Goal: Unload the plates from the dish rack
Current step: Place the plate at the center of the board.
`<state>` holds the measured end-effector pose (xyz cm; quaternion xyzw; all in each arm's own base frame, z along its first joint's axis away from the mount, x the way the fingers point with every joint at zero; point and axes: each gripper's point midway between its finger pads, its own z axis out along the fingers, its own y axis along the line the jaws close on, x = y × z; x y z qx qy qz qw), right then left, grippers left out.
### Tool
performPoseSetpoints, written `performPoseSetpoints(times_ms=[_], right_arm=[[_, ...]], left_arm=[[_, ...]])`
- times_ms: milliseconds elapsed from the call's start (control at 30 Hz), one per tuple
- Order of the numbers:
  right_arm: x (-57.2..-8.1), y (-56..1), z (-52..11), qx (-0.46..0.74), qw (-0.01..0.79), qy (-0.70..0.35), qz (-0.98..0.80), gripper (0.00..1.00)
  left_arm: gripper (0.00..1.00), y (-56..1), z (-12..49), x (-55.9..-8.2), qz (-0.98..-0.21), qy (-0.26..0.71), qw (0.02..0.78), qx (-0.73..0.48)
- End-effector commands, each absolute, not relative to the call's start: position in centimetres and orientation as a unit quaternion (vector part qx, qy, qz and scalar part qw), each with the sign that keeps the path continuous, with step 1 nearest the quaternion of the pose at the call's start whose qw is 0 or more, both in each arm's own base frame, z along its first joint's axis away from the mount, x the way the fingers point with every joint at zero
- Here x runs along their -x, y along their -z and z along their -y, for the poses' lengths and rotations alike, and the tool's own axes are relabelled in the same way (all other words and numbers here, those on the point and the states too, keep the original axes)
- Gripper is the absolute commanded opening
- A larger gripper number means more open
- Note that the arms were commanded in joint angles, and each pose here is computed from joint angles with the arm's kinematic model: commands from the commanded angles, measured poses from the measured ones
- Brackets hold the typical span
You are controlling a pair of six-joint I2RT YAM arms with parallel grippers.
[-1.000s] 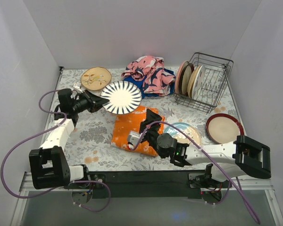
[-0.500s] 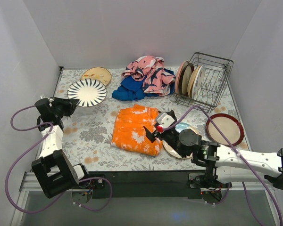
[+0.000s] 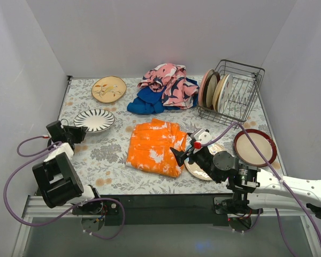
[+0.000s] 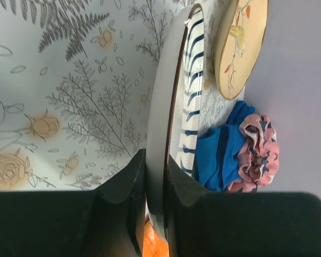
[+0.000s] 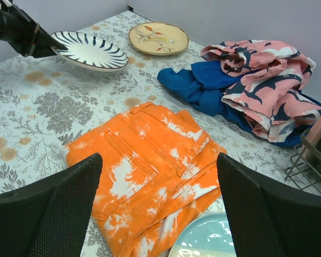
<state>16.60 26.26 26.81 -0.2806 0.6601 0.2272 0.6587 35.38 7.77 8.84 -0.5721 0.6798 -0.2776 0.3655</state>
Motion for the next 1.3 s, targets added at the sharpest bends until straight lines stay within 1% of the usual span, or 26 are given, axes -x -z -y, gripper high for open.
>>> performPoseSetpoints(times_ms=[0, 67, 133, 167, 267, 300, 400, 433, 567, 633, 700, 800, 833, 933, 967, 1067, 1133, 1167, 1200, 1267], right_arm=[[-16.6, -28.0, -25.7, 0.246, 0.668, -0.249, -0.656, 0.91], [-16.7, -28.0, -25.4, 0.240, 0.671, -0.246, -0.657, 0.91], [-16.9, -28.1, -25.1, 0.233, 0.674, -0.241, -0.658, 0.91], [-16.9, -28.1, -25.0, 0.232, 0.674, -0.242, -0.658, 0.92], [-16.9, -28.3, -24.9, 0.230, 0.676, -0.244, -0.656, 0.91], [-16.9, -28.2, -24.8, 0.229, 0.676, -0.242, -0.657, 0.91], [-17.0, -28.0, -24.9, 0.229, 0.675, -0.238, -0.659, 0.91], [-17.0, -28.0, -24.9, 0.229, 0.675, -0.237, -0.660, 0.92], [-17.2, -27.7, -25.1, 0.231, 0.674, -0.229, -0.663, 0.92], [-17.2, -27.7, -25.1, 0.231, 0.674, -0.229, -0.663, 0.92], [-17.2, -27.7, -25.0, 0.230, 0.674, -0.230, -0.663, 0.91], [-17.7, -27.3, -24.5, 0.216, 0.678, -0.214, -0.669, 0.91], [-18.1, -26.9, -24.1, 0.206, 0.680, -0.196, -0.676, 0.91], [-18.6, -26.7, -24.1, 0.197, 0.679, -0.182, -0.683, 0.91], [-18.5, -26.8, -24.2, 0.198, 0.679, -0.183, -0.683, 0.91], [-18.7, -26.6, -23.9, 0.193, 0.680, -0.177, -0.685, 0.91], [-19.0, -26.5, -23.4, 0.165, 0.680, -0.175, -0.693, 0.91], [-19.2, -26.4, -23.1, 0.152, 0.680, -0.172, -0.696, 0.93], [-19.4, -26.3, -22.9, 0.144, 0.680, -0.164, -0.700, 0.98], [-19.6, -26.1, -22.8, 0.140, 0.674, -0.148, -0.710, 0.99]], left_arm=[[0.00, -13.1, -9.7, -38.1, -0.641, 0.300, 0.469, 0.528], [0.00, -12.9, -10.1, -38.8, -0.650, 0.295, 0.465, 0.524], [0.00, -10.8, -10.3, -38.7, -0.663, 0.280, 0.433, 0.543], [0.01, -10.3, -10.4, -38.7, -0.664, 0.274, 0.429, 0.548], [0.07, -8.7, -10.6, -38.2, -0.672, 0.257, 0.412, 0.559], [0.13, -8.0, -11.1, -37.9, -0.673, 0.242, 0.408, 0.568], [0.20, -6.0, -11.7, -37.6, -0.691, 0.210, 0.384, 0.575], [0.20, -4.5, -11.5, -36.9, -0.697, 0.197, 0.357, 0.590], [0.22, -2.4, -11.9, -35.0, -0.698, 0.157, 0.320, 0.621], [0.26, -1.9, -12.0, -34.3, -0.700, 0.142, 0.313, 0.626], [0.30, -1.9, -12.0, -33.8, -0.699, 0.134, 0.309, 0.630], [0.43, -2.2, -12.2, -33.2, -0.699, 0.118, 0.314, 0.632], [0.45, -1.9, -12.2, -32.4, -0.696, 0.105, 0.304, 0.642], [0.49, -2.2, -12.3, -31.5, -0.691, 0.091, 0.305, 0.649], [0.53, -2.2, -12.9, -31.2, -0.685, 0.073, 0.307, 0.657], [0.59, -2.7, -13.2, -30.5, -0.675, 0.056, 0.297, 0.673], [0.65, -3.2, -13.7, -29.7, -0.664, 0.036, 0.293, 0.687], [0.66, -3.6, -13.8, -29.6, -0.657, 0.033, 0.294, 0.693], [0.68, -4.4, -14.1, -29.9, -0.654, 0.033, 0.303, 0.693], [0.69, -6.1, -14.0, -30.5, -0.650, 0.044, 0.322, 0.687]])
